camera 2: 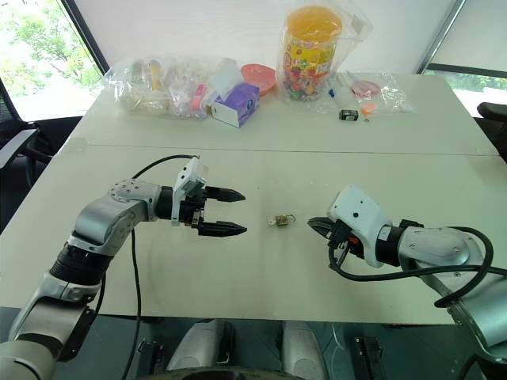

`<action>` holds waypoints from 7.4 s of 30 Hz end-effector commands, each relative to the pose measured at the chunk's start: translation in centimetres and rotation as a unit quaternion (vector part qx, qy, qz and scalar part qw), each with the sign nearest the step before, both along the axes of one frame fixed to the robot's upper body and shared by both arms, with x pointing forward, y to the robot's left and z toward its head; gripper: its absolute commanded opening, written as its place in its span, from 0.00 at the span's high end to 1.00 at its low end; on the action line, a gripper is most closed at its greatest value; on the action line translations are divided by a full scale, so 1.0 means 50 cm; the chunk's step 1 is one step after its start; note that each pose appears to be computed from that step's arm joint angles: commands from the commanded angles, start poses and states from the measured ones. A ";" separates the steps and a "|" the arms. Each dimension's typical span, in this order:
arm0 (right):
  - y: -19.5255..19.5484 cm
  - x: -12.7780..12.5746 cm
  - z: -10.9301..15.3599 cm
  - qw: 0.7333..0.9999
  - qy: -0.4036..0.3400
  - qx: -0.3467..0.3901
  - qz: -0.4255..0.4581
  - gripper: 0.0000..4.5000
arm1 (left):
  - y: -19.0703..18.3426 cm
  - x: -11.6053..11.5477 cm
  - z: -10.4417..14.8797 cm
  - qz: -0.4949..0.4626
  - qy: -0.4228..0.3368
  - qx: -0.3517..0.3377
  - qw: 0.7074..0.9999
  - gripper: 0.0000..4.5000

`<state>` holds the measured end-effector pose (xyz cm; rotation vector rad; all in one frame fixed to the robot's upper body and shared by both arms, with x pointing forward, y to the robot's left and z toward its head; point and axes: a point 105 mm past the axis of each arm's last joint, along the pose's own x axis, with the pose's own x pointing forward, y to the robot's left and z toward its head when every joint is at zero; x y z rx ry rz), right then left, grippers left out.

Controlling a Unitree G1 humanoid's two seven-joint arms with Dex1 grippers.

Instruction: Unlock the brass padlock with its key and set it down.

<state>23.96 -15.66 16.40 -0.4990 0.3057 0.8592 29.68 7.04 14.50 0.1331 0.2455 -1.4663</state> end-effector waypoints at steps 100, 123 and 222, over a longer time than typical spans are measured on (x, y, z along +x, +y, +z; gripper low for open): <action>0.152 0.067 0.002 0.938 -0.221 -0.128 0.234 0.85 | -0.083 0.041 0.055 -0.039 -0.360 -0.018 0.932 1.00; 0.138 0.087 0.008 0.926 -0.248 -0.163 0.233 0.85 | -0.050 0.012 0.041 -0.019 0.044 -0.077 0.996 0.38; 0.019 -0.024 -0.016 0.991 -0.115 -0.066 -0.030 1.00 | -0.162 0.130 -0.114 0.141 0.204 -0.092 0.964 0.58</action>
